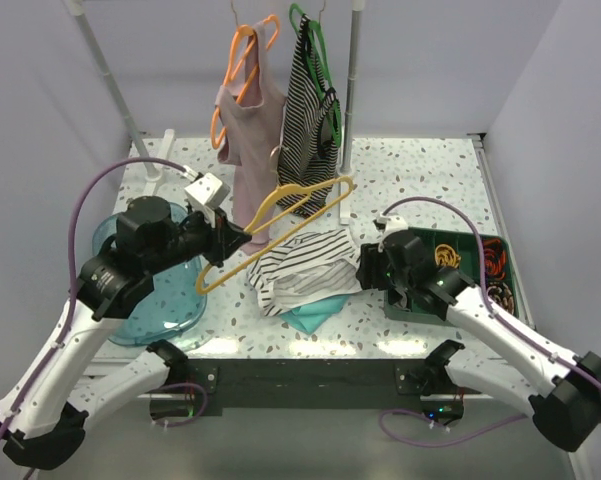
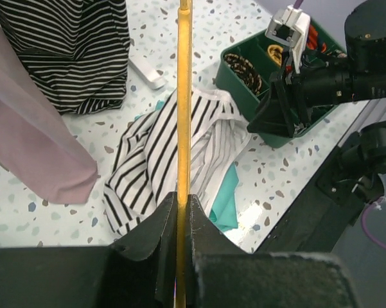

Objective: Place the tank top on the hanger

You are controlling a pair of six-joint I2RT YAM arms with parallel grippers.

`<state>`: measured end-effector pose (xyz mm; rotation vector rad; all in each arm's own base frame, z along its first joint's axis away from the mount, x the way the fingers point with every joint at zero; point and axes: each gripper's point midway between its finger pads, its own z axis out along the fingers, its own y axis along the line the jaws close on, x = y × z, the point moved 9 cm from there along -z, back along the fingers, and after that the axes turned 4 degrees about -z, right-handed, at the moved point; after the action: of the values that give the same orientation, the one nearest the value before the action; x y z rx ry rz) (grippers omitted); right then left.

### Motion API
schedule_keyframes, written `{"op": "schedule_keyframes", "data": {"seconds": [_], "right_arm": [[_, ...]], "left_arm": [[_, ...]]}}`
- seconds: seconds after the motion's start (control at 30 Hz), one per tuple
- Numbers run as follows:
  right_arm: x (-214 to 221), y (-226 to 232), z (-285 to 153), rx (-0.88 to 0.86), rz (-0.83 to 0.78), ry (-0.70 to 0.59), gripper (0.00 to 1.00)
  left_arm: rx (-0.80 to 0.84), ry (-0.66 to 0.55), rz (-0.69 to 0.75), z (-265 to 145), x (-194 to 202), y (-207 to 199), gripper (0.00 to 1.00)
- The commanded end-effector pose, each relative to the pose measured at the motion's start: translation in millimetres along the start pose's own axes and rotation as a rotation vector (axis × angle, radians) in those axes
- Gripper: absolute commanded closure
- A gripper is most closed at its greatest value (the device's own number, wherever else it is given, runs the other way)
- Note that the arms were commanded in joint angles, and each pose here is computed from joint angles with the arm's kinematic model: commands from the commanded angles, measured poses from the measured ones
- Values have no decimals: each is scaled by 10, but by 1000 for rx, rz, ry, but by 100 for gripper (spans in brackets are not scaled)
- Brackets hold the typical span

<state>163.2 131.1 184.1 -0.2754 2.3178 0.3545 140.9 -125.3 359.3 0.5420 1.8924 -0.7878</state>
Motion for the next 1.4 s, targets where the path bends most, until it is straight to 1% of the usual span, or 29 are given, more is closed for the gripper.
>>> {"op": "schedule_keyframes", "data": {"seconds": [0.0,0.1,0.17,0.2,0.23,0.27,0.33,0.37,0.47,0.53,0.67,0.73,0.87,0.93,1.13,1.37], "right_arm": [[-45,84,142,-23,-27,-29,44],[-45,55,210,23,-28,-37,44],[-64,44,246,39,-23,-58,48],[-49,31,267,51,-27,-63,54],[-64,28,280,57,-24,-74,57],[-62,17,295,71,-23,-73,66],[-80,2,294,97,-20,-86,75],[-99,3,293,102,-17,-93,83],[-158,-9,265,128,-21,-107,96],[-244,-3,247,154,-23,-112,99],[-474,44,191,179,-36,-120,100],[-516,56,191,189,-41,-107,100],[-692,100,149,197,-45,-130,100],[-715,107,144,201,-52,-119,100],[-817,146,60,172,-51,-147,100],[-916,188,-43,156,-60,-168,100]], "left_arm": [[-97,-21,55,-11,37,42,100],[-99,-14,50,-30,81,44,100],[-88,-5,47,-54,121,38,100],[-83,8,43,-52,167,42,100],[-69,17,41,-56,193,32,100],[-62,22,40,-87,221,24,100],[-43,33,35,-109,278,13,100],[-26,33,36,-141,298,-6,100],[50,50,39,-173,378,-73,100],[75,62,38,-180,421,-94,100],[108,65,39,-210,479,-123,100],[100,68,38,-220,478,-119,100],[109,87,29,-231,520,-124,100],[103,95,21,-230,550,-115,100],[105,112,17,-187,587,-104,100],[147,136,20,-78,569,-122,100]]}}
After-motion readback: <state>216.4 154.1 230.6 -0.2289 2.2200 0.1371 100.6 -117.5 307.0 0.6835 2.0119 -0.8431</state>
